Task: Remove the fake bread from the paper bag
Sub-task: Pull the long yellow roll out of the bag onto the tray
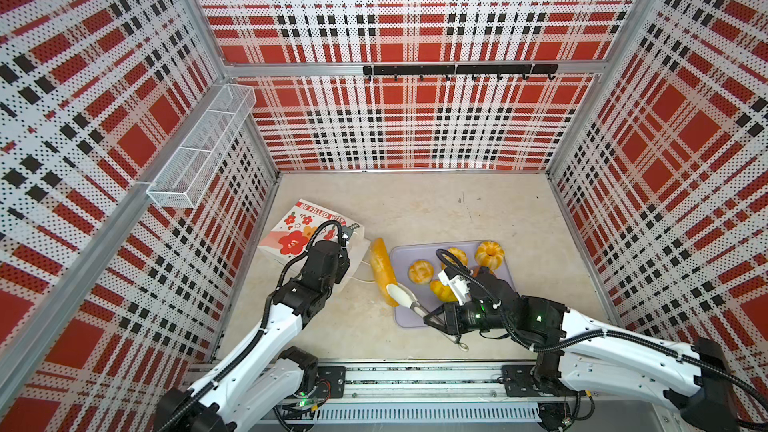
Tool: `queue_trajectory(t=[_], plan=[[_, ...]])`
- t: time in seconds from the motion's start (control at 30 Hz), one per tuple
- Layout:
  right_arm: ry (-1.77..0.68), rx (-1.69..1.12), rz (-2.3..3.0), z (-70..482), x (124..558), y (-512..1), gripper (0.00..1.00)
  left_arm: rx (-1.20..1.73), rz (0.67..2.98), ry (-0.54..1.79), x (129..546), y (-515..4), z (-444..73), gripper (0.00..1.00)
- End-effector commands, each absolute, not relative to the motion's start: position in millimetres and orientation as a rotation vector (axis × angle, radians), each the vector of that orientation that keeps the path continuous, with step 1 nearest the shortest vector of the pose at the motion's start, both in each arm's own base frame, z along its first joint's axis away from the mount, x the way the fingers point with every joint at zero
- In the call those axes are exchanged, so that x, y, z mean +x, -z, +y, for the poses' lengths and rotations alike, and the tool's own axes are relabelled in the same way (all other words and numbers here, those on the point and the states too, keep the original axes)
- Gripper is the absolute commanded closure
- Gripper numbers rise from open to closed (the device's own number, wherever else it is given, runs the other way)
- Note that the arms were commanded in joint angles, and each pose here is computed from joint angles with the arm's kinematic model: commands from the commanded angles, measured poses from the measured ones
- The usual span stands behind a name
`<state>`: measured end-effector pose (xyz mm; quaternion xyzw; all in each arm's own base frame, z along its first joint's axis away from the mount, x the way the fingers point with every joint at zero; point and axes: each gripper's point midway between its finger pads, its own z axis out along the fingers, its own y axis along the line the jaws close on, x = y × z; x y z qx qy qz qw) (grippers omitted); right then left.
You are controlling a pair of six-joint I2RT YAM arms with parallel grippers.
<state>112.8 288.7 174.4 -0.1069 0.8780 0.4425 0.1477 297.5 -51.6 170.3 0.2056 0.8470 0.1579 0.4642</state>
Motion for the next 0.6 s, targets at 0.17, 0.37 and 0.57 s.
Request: queue_trajectory(t=[0.17,0.37,0.57], plan=[[-1.191,-0.256,2.549,282.1,137.1,-149.3,1.0,0.494,2.05,-0.302,280.0,-177.8,-56.3,1.0],[-1.074,-0.189,2.634,273.7,142.1,-118.9,1.0,0.52,2.04,-0.307,274.2,-175.6,-61.8,1.0],[-0.857,-0.101,2.666,227.9,147.9,-115.4,1.0,0.535,2.031,-0.31,274.2,-175.7,-64.3,1.0]])
